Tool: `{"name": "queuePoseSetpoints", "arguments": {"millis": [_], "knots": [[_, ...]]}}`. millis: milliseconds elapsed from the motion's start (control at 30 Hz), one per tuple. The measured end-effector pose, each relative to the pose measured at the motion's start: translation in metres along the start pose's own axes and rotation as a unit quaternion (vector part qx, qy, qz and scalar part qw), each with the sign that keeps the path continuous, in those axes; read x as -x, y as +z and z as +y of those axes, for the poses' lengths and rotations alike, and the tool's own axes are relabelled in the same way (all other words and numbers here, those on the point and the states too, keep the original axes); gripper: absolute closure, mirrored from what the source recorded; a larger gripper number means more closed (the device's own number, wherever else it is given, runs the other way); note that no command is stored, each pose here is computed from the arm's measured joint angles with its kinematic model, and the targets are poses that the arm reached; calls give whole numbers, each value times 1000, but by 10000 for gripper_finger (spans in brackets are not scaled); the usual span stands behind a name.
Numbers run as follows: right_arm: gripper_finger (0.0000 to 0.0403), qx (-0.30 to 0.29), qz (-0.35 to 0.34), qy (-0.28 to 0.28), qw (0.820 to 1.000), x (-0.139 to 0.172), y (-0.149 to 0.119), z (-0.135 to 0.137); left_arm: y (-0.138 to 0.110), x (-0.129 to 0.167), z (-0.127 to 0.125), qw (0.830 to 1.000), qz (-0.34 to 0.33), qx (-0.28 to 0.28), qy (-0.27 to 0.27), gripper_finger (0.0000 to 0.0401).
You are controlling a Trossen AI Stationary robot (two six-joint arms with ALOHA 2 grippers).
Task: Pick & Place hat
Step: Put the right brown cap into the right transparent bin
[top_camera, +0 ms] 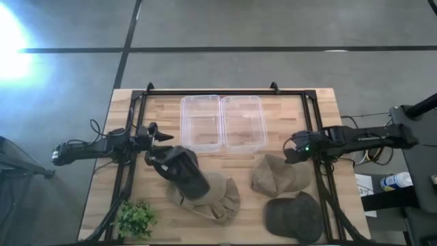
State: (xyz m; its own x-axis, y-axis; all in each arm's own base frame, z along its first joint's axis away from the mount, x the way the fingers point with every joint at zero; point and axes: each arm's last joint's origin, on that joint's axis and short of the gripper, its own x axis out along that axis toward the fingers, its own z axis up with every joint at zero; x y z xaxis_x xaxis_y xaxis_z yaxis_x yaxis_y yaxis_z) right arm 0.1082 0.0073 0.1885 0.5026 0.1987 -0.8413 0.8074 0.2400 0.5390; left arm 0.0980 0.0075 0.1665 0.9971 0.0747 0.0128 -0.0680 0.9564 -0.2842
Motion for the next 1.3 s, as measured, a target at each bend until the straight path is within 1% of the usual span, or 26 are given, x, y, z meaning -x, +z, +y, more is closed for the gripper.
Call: {"name": "queuePoseSetpoints", "arguments": {"millis": [167, 300, 367, 433, 467, 500, 600, 733, 800, 900, 1000, 1067, 1133, 1200, 1267, 1300], "knots": [[268, -29, 25, -75, 996, -8, 3, 9, 0, 0, 0, 1000, 0, 0, 0, 176], [246, -33, 47, -136, 989, -23, 3, 10, 0, 0, 0, 1000, 0, 0, 0, 176], [235, -32, 53, -156, 986, -31, 3, 11, 0, 0, 0, 1000, 0, 0, 0, 176], [226, -15, 63, -162, 985, -40, 3, 15, 0, 0, 0, 1000, 0, 0, 0, 176], [222, -2, 67, -154, 986, -45, 3, 17, 0, 0, 0, 1000, 0, 0, 0, 176], [219, 14, 70, -135, 988, -50, 3, 22, 0, 0, 0, 1000, 0, 0, 0, 176], [216, 52, 67, -59, 995, -62, 5, 41, 0, 0, 0, 1000, 0, 0, 0, 176], [220, 89, 61, 4, 994, -75, 8, 61, 0, 0, 0, 1000, 0, 0, 0, 176], [222, 113, 56, 9, 992, -79, 10, 71, 0, 0, 0, 1000, 0, 0, 0, 176], [223, 143, 40, -2, 989, -79, 13, 86, 0, 0, 0, 1000, 0, 0, 0, 176], [223, 154, 14, -36, 987, -69, 15, 99, 0, 0, 0, 1000, 0, 0, 0, 176], [223, 152, -4, -84, 985, -59, 16, 102, 0, 0, 0, 1000, 0, 0, 0, 176], [223, 133, -15, -144, 980, -47, 16, 100, 0, 0, 0, 1000, 0, 0, 0, 176], [223, 106, -8, -195, 975, -38, 14, 95, 0, 0, 0, 1000, 0, 0, 0, 176], [223, 82, 5, -228, 970, -32, 11, 88, 0, 0, 0, 1000, 1, 0, 0, 176], [223, 72, 15, -235, 969, -31, 9, 84, 0, 0, 0, 1000, 1, 0, 0, 176]]}}
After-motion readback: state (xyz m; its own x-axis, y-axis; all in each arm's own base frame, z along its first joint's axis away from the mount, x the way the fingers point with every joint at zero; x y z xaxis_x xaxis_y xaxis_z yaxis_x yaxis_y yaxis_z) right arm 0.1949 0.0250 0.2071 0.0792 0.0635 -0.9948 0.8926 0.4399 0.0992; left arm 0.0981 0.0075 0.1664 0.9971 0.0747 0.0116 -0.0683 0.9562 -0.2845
